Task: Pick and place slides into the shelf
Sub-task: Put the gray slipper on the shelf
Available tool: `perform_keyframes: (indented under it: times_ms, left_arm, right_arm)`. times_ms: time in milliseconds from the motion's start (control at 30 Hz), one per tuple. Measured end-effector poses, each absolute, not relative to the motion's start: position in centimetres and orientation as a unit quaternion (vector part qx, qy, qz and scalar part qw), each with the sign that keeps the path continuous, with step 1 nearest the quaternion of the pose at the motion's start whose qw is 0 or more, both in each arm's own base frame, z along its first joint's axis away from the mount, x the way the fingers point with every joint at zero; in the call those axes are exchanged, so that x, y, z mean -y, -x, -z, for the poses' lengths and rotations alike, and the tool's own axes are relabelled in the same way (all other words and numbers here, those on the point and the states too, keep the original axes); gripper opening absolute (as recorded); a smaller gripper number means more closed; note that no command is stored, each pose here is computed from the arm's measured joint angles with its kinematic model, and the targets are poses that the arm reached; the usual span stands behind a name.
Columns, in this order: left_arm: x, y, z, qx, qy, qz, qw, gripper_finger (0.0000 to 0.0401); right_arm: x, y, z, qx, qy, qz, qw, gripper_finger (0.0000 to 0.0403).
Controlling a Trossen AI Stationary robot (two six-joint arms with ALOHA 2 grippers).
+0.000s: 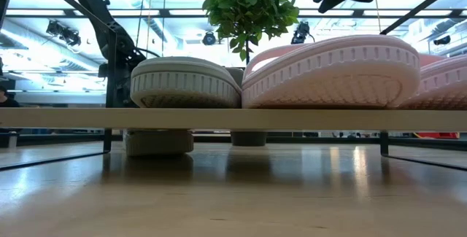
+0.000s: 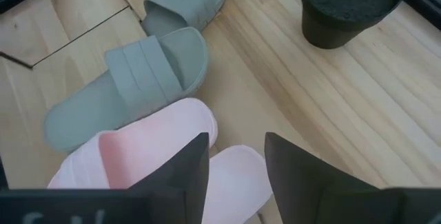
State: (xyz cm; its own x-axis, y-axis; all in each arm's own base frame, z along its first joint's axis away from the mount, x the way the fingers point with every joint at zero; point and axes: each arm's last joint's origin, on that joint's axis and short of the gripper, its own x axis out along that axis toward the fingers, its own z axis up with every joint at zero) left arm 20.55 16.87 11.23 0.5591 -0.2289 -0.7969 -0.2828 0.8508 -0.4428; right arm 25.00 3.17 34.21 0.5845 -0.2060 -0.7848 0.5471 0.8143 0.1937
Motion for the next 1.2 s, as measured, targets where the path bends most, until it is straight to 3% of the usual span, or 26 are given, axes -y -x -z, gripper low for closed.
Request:
perform_keyframes:
  times_ms: [167,667,1200]
  left_arm:
    - [-16.9,-20.5,-11.2,-0.468,0.278,-0.015,0.839,0.003]
    - [-17.1,-19.0,-12.6,-0.455,0.328,-0.015,0.828,0.003]
    - [-19.9,-17.7,-17.0,-0.399,0.328,-0.082,0.853,0.003]
  right_arm:
    - [-3.1,-25.0,-34.2,-0.395,-0.213,0.228,0.864,0.0146]
    - [-3.1,-25.0,-34.2,-0.392,-0.21,0.234,0.865,0.0146]
    - [-3.0,-25.0,-34.2,-0.389,-0.207,0.239,0.865,0.0146]
